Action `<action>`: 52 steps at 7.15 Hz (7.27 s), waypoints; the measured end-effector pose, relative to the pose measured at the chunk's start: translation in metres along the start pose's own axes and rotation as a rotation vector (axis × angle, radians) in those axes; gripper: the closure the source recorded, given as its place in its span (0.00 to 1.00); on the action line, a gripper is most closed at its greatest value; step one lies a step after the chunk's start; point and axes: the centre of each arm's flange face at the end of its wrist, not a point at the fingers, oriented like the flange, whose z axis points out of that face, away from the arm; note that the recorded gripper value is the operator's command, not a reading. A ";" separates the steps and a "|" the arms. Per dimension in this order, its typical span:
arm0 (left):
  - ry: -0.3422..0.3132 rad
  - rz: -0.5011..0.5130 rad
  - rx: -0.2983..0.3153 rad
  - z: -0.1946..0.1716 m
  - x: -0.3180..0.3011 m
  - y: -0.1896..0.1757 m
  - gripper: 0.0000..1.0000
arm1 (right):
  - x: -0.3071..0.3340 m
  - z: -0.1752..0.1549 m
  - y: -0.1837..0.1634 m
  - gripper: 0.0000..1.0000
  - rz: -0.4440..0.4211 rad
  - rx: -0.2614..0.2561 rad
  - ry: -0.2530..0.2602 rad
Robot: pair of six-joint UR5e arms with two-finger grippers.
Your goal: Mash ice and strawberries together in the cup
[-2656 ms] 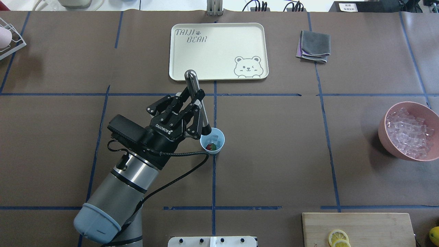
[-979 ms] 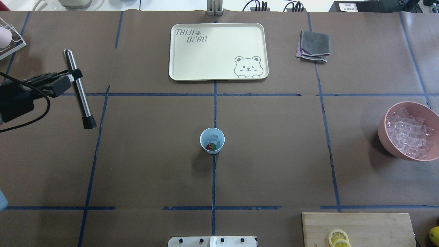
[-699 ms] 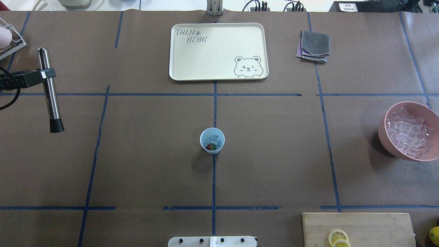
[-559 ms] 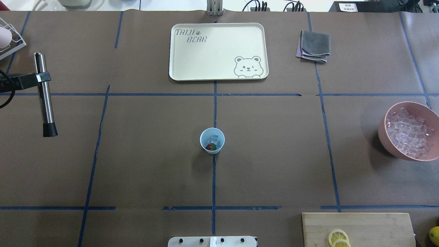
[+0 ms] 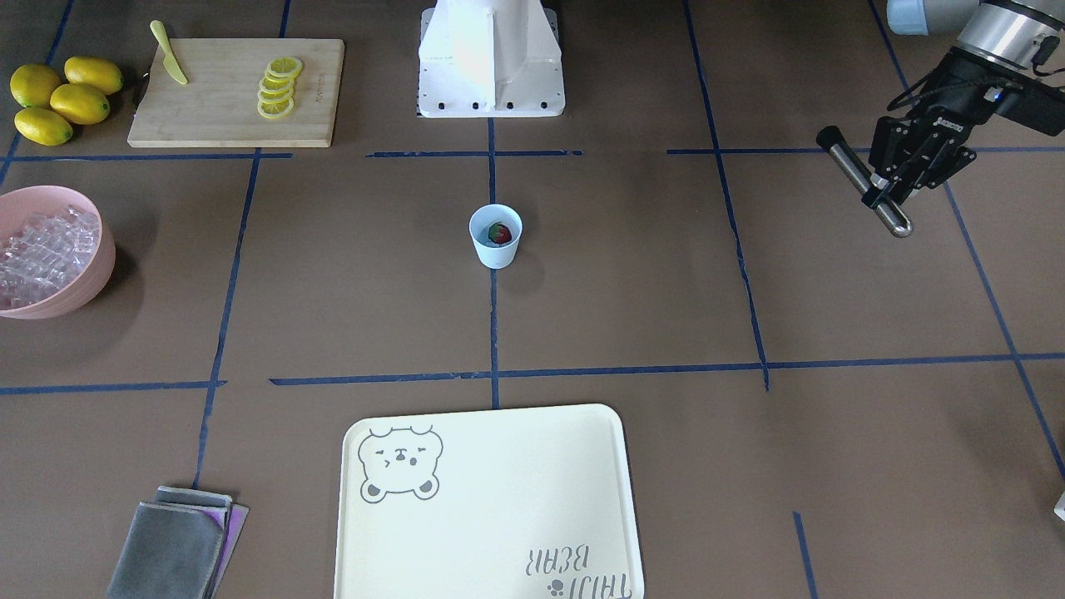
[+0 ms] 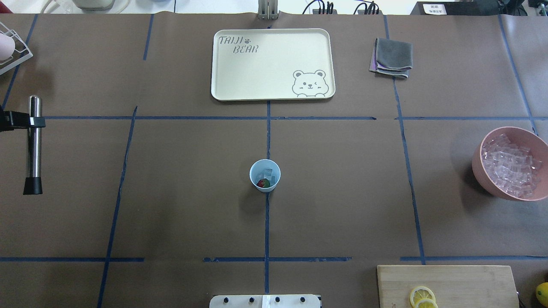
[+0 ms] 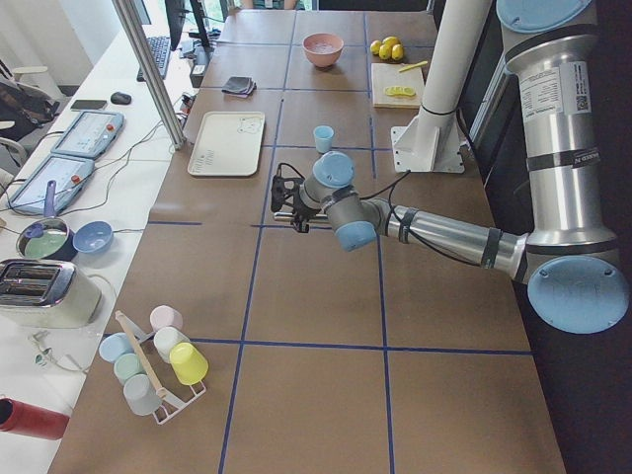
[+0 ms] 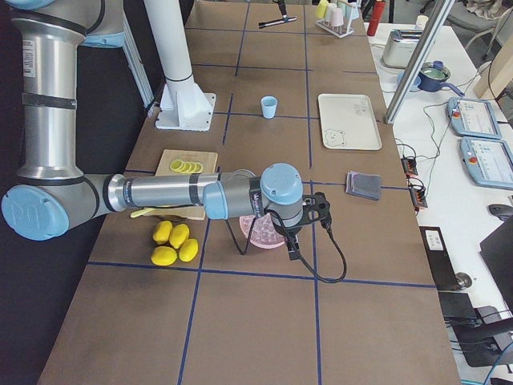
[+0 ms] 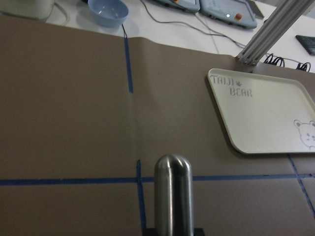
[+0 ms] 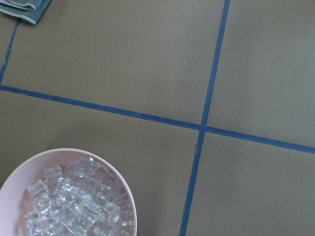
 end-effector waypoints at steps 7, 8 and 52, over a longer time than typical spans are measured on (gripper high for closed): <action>-0.193 0.097 -0.118 0.060 -0.148 -0.006 1.00 | 0.002 0.002 0.001 0.01 0.004 -0.004 0.000; -0.223 0.101 -0.109 0.065 -0.158 -0.007 1.00 | 0.002 0.002 0.001 0.01 0.005 -0.005 0.000; -0.313 0.224 -0.349 -0.076 -0.242 -0.108 0.00 | 0.019 0.018 0.018 0.01 0.080 -0.073 -0.010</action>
